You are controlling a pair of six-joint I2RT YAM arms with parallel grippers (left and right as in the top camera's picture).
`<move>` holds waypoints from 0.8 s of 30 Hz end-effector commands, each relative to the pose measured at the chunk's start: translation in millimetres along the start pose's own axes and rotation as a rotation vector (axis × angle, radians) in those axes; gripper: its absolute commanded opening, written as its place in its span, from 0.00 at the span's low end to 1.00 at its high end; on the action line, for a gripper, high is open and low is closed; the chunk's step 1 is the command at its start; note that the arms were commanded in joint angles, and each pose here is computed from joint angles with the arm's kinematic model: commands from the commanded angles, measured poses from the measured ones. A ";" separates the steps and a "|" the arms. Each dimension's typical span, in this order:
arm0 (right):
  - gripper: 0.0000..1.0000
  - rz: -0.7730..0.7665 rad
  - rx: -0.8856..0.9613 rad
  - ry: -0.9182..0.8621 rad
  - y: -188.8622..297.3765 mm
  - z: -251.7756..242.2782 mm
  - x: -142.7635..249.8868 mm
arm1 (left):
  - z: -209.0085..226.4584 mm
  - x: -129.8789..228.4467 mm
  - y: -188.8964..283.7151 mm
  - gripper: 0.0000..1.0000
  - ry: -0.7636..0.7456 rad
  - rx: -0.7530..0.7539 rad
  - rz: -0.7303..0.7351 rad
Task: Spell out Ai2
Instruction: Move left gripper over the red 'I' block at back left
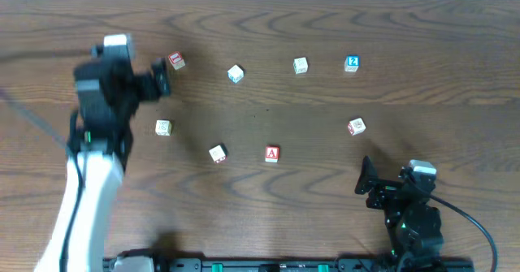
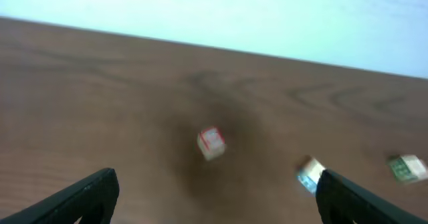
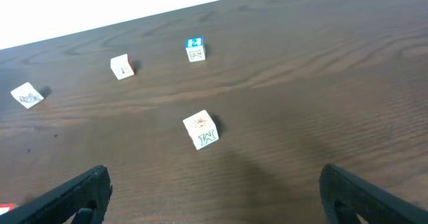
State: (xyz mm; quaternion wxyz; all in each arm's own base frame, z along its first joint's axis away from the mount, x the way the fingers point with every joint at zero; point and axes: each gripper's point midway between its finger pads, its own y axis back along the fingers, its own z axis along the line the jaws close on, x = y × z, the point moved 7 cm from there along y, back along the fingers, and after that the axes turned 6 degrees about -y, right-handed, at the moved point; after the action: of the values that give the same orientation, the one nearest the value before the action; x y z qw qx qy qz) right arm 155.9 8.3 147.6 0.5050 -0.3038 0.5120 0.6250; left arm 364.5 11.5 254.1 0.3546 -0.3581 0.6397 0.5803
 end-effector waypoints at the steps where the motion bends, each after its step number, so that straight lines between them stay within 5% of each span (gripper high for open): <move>1: 0.99 -0.005 0.007 0.005 -0.2 -1.3 0.0 | 4.8 -26.0 -41.6 0.95 -0.019 -0.005 0.030; 8: 0.99 -0.005 0.007 0.005 -0.2 -1.3 0.0 | 17.5 -49.4 -132.0 0.95 0.082 -0.031 0.114; 15: 0.99 -0.005 0.007 0.005 -0.2 -1.3 0.0 | 18.7 -30.7 -180.5 0.95 0.139 -0.045 0.323; 24: 0.99 -0.005 0.007 0.005 -0.2 -1.3 0.0 | -24.2 -1.2 -176.5 0.95 -0.405 0.188 0.466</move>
State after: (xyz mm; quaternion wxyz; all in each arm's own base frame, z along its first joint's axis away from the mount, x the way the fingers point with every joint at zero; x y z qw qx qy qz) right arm 155.9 8.2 147.6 0.5051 -0.3037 0.5120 0.6249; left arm 515.5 -7.9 167.2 0.2693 -0.1301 0.6995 0.6490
